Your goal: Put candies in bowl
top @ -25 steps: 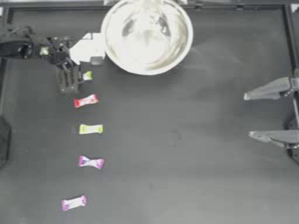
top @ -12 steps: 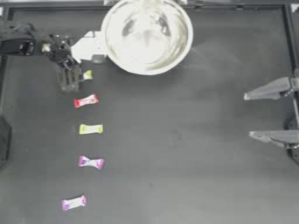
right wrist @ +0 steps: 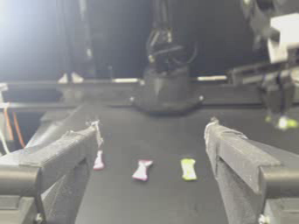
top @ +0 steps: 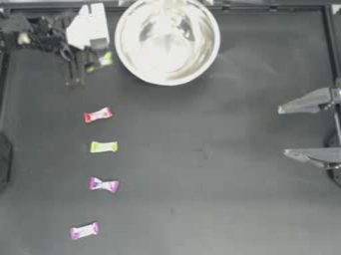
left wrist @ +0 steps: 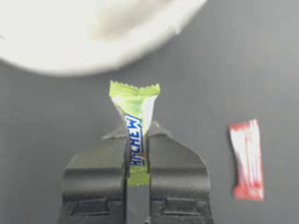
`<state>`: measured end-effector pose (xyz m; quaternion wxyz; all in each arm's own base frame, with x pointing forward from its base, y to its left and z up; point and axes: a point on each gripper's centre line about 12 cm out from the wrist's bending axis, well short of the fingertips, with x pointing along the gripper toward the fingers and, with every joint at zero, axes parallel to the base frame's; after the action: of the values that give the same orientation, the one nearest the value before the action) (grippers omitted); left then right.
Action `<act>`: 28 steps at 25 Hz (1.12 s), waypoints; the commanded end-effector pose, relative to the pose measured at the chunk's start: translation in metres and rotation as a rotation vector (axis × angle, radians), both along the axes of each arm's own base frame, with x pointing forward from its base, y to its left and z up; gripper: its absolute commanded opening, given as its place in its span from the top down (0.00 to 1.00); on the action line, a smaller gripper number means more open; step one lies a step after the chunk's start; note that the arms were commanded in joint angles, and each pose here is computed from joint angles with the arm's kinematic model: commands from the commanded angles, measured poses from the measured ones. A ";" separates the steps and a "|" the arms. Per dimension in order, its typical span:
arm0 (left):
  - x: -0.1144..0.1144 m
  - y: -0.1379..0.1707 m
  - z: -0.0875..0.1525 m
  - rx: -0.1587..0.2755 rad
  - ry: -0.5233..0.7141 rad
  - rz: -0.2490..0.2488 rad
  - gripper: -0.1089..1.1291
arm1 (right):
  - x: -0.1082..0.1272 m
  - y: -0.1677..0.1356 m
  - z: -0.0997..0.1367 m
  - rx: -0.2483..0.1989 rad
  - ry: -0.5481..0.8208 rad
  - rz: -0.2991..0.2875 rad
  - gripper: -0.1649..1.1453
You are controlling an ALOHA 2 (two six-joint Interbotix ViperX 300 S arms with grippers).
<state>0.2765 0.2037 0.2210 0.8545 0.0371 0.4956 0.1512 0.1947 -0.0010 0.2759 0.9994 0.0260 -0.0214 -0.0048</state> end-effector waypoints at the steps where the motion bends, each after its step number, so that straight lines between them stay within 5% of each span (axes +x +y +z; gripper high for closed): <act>1: 0.015 0.013 0.051 0.094 -0.116 -0.004 0.67 | 0.002 -0.001 0.004 0.006 -0.014 -0.008 0.11; 14: 0.100 0.094 0.044 0.152 -0.128 -0.019 0.67 | 0.000 -0.004 -0.004 0.026 -0.002 -0.021 0.11; 25: 0.116 0.116 0.019 0.135 -0.101 -0.011 0.65 | -0.001 -0.004 -0.005 0.019 0.000 -0.021 0.11; 28: 0.116 0.114 0.021 0.124 -0.110 -0.008 0.52 | -0.002 -0.004 -0.004 0.020 -0.008 -0.022 0.11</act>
<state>0.3920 0.3164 0.2094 0.8658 0.0593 0.4655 0.1738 0.1919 -0.0046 0.2669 0.9991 0.0352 -0.0163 -0.0154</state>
